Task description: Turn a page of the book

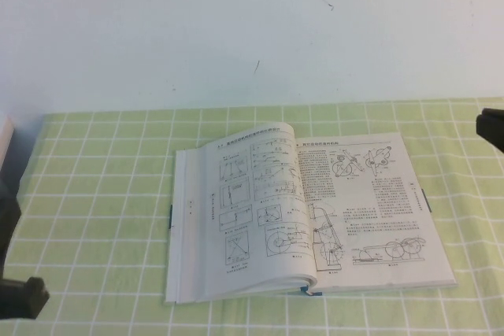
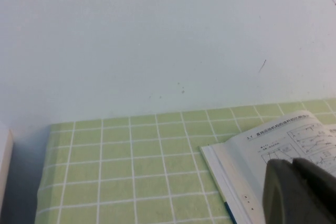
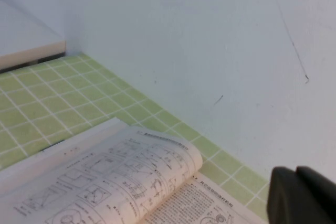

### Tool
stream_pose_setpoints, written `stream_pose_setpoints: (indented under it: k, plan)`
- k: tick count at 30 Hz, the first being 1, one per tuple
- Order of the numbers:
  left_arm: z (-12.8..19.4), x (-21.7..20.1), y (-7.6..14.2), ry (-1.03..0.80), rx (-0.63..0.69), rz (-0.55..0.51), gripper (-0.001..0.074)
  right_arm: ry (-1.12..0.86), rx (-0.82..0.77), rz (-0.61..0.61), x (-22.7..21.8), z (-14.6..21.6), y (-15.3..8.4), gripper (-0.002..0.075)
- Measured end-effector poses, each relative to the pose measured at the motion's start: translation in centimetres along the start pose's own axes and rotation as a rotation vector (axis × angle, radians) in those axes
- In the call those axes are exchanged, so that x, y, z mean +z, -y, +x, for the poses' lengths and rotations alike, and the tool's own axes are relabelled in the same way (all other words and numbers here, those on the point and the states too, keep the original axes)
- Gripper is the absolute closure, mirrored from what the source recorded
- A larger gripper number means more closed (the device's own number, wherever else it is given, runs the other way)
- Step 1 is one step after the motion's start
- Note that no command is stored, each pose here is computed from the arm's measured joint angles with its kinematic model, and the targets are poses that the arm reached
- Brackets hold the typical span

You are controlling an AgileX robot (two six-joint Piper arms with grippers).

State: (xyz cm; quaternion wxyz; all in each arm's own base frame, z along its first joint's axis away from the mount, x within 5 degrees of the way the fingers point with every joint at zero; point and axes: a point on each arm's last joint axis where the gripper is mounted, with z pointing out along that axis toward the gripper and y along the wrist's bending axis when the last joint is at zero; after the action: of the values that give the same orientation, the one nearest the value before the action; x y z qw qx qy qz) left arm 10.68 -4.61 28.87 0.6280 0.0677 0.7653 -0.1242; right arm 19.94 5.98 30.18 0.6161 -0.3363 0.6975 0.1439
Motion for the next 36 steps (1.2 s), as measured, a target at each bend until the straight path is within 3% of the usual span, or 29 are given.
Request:
stream_pose_setpoints:
  k: [12,36]
  plan:
    - [3.7,-1.2,-1.4,-0.026,-0.023,-0.002,0.0738,0.047,-0.032,0.030,-3.0,0.4,-2.4,0.0728]
    - [3.8,-1.1,-1.4,-0.030,-0.027,-0.003,0.0739,0.045,-0.031,0.030,-3.5,1.0,-3.0,0.0728]
